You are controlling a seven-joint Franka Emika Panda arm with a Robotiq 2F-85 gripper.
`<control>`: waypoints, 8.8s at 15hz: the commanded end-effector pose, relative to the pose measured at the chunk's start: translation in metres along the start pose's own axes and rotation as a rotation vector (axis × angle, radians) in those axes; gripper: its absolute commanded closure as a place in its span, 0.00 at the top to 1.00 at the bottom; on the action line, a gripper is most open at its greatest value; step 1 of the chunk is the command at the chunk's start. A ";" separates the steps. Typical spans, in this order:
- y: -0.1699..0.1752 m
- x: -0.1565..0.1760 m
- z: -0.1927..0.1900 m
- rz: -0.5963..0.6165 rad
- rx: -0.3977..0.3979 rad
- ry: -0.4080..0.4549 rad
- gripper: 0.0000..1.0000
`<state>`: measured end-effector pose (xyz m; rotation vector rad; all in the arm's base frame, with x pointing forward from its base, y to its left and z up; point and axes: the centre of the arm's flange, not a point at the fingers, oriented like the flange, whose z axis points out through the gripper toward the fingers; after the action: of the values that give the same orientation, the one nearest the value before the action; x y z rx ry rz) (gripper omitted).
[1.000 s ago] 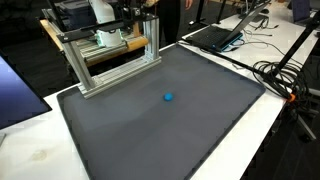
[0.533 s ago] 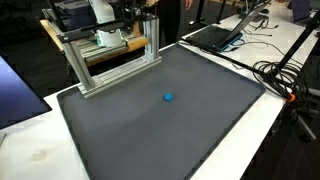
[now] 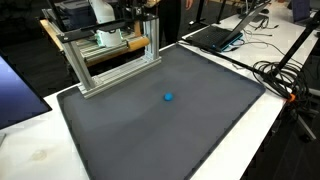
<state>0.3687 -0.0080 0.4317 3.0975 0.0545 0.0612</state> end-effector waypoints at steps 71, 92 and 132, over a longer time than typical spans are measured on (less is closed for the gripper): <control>0.044 0.260 0.128 0.062 0.010 0.052 0.22; 0.045 0.250 0.137 0.051 0.034 -0.030 0.22; 0.051 0.239 0.133 0.085 0.062 -0.037 0.22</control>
<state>0.6156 -0.0533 0.2996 3.1480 -0.0597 -0.0792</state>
